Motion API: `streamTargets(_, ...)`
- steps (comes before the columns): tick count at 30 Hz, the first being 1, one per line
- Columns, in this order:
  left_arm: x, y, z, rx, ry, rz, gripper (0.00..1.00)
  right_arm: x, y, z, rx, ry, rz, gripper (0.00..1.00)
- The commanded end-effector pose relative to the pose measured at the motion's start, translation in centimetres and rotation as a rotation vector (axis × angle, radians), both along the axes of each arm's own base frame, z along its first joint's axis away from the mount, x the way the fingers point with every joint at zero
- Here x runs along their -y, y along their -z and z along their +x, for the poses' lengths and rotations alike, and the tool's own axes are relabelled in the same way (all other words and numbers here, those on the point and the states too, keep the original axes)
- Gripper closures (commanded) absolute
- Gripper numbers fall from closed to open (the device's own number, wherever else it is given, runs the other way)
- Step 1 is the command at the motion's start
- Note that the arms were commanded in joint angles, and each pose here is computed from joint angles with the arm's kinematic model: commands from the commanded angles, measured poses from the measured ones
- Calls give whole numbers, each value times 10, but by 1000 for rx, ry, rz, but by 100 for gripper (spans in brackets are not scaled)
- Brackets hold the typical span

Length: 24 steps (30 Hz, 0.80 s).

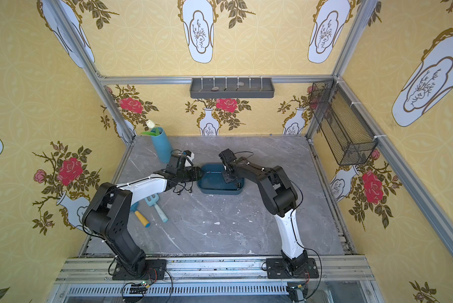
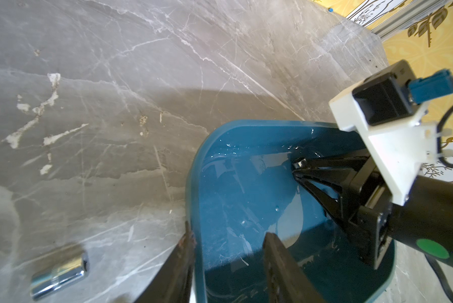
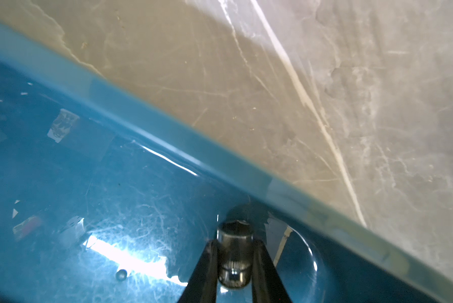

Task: Take out the socket from the storage box
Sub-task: Pick up the socket head from the storage box, then place the socket head at the center of the board.

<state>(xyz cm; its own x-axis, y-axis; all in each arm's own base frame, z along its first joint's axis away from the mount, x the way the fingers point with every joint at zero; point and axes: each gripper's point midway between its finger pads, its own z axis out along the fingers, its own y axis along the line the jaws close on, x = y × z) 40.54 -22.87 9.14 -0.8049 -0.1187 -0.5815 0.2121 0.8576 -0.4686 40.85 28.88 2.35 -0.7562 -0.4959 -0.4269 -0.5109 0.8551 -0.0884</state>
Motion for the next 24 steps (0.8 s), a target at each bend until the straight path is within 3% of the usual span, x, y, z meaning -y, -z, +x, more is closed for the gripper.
streamTargets(1, 2, -4, 5, 27, 7, -7, 52, 0, -12, 0, 11, 3, 14, 78)
streamTargets(9, 2, -5, 6, 32, 4, -8, 52, 14, -75, -11, 81, 20, 70, 78)
streamTargets(14, 1, -4, 6, 33, 2, -3, 52, 57, -102, -17, 143, 103, 94, 78)
streamTargets(18, 0, -3, 4, 32, 3, 0, 52, 101, -90, -13, 112, 202, 131, 78)
streamTargets(24, 0, -4, 3, 32, 2, -1, 52, 142, -43, -1, 14, 293, 113, 78)
